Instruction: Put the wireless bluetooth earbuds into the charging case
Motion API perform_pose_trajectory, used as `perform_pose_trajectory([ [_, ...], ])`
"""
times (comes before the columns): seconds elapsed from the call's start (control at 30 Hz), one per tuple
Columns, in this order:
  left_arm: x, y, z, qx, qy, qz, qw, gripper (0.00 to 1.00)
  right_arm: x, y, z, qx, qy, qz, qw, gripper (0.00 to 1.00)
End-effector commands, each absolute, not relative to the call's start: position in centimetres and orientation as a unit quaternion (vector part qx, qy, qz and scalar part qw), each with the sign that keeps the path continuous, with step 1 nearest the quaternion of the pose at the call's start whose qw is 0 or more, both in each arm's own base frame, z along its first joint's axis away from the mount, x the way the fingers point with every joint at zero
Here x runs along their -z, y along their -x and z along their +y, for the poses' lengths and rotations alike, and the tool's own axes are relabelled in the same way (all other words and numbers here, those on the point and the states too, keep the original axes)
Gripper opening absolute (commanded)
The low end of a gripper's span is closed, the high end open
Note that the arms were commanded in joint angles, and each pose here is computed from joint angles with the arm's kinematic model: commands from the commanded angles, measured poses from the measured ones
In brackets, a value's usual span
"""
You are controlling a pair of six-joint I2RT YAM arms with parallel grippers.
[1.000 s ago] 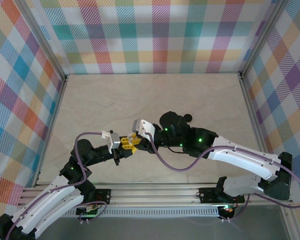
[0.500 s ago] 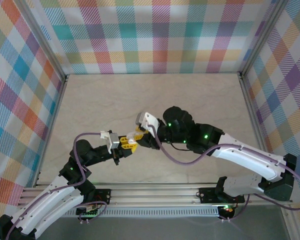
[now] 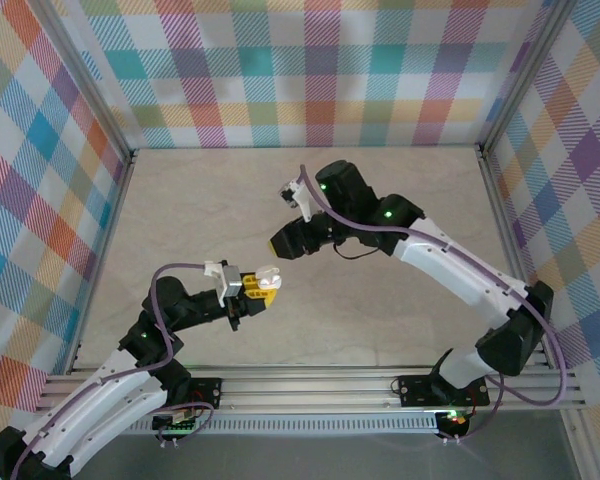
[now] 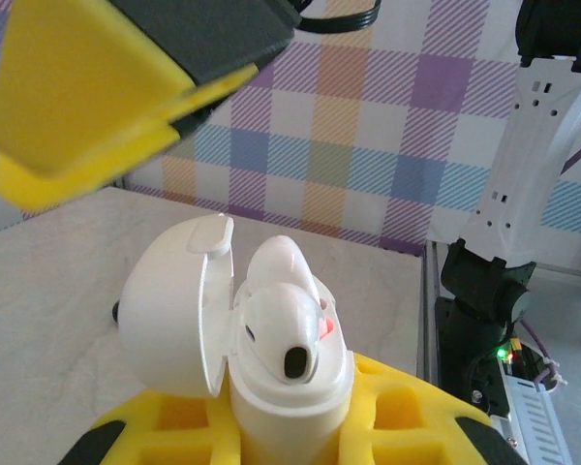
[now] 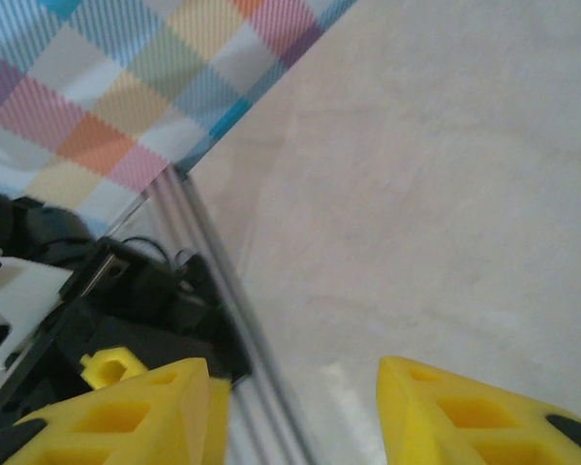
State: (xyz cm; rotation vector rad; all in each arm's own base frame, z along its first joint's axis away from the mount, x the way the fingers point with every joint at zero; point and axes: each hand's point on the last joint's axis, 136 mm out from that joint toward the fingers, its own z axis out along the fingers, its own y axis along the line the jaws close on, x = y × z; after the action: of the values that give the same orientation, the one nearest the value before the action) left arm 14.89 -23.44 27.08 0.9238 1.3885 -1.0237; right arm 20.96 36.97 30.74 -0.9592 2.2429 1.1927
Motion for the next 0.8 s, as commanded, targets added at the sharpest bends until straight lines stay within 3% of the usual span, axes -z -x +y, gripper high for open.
perform_pose_trajectory([
  [0.0,-29.3,-14.3,-23.8,0.44,-0.41,0.56,0.571,0.0,-32.0,-18.1,37.6,-0.497,0.345,0.784,0.14,0.49],
  [0.43,-29.4,-15.8,-24.2,0.425,-0.399,0.572,0.577,0.0,-32.4,-15.2,38.1,-0.558,0.372,0.739,0.057,0.42],
  [0.77,-28.3,-17.0,-24.0,0.418,-0.37,0.604,0.569,0.0,-33.7,-14.6,36.7,-0.557,0.39,0.727,0.096,0.41],
])
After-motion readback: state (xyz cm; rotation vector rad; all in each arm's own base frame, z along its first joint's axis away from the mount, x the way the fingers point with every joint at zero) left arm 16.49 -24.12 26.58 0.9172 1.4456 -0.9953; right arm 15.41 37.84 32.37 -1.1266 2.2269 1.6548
